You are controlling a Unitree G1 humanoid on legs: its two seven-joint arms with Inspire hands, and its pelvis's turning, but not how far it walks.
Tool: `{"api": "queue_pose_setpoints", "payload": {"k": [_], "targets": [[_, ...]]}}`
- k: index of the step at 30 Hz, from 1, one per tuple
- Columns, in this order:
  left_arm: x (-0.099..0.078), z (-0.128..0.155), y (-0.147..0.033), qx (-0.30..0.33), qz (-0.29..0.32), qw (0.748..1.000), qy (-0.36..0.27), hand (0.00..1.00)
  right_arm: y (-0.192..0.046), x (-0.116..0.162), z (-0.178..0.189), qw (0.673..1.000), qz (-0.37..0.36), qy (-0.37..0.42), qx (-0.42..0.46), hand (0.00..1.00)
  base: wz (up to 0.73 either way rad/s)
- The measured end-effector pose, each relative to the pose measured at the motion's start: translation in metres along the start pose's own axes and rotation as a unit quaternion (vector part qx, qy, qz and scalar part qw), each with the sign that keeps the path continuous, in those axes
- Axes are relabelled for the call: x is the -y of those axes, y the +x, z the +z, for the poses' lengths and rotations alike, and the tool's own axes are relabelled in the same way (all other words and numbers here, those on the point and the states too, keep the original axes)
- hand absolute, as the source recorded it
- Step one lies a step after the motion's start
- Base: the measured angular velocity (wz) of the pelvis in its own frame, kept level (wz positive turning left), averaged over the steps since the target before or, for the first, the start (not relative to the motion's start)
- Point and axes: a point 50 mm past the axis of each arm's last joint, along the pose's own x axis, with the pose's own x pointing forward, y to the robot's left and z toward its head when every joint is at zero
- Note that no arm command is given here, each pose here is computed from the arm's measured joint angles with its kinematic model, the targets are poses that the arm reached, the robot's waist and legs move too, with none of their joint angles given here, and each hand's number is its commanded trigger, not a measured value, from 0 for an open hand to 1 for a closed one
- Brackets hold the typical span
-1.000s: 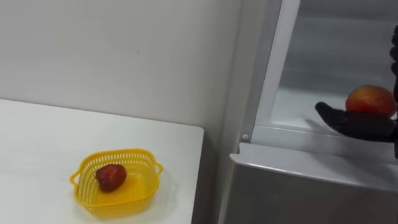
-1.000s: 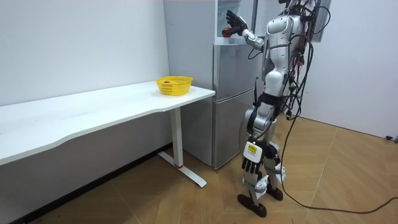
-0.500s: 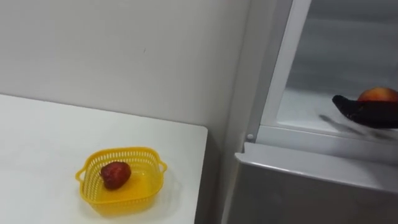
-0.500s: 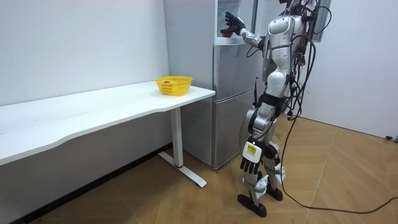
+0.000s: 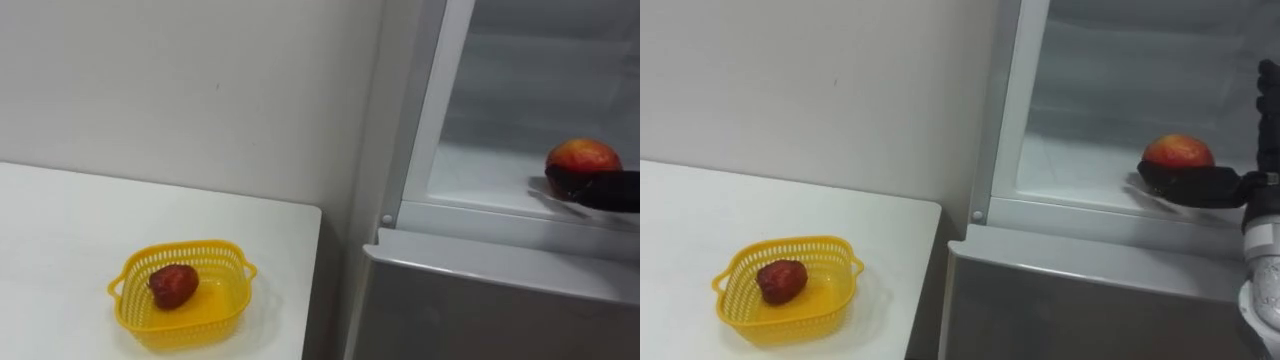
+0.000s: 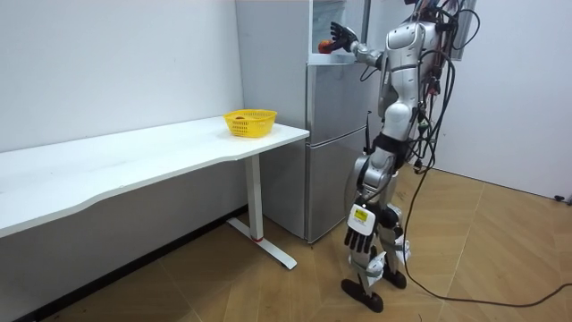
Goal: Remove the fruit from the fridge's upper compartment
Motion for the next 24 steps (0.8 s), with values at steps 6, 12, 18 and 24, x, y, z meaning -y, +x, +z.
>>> {"api": "queue_pose_setpoints", "payload": {"k": [6,12,18,24], "targets": [[-0.002,0.004,0.0,0.008,0.003,1.0,0.001,0.0,0.001,0.002,-0.019,0.998,0.035,-0.009,-0.044,0.0,0.0],[-0.002,0.004,0.0,0.002,-0.012,1.0,0.008,0.0,0.003,0.004,-0.022,0.996,0.07,-0.011,-0.056,0.0,0.0],[-0.002,0.0,0.0,-0.013,-0.017,1.0,0.007,0.0,0.005,0.007,-0.029,0.992,0.097,-0.022,-0.074,0.0,0.0],[-0.003,0.0,0.0,-0.015,-0.016,1.0,0.008,0.0,0.008,0.009,-0.027,0.99,0.119,-0.002,-0.08,1.0,0.0]]}}
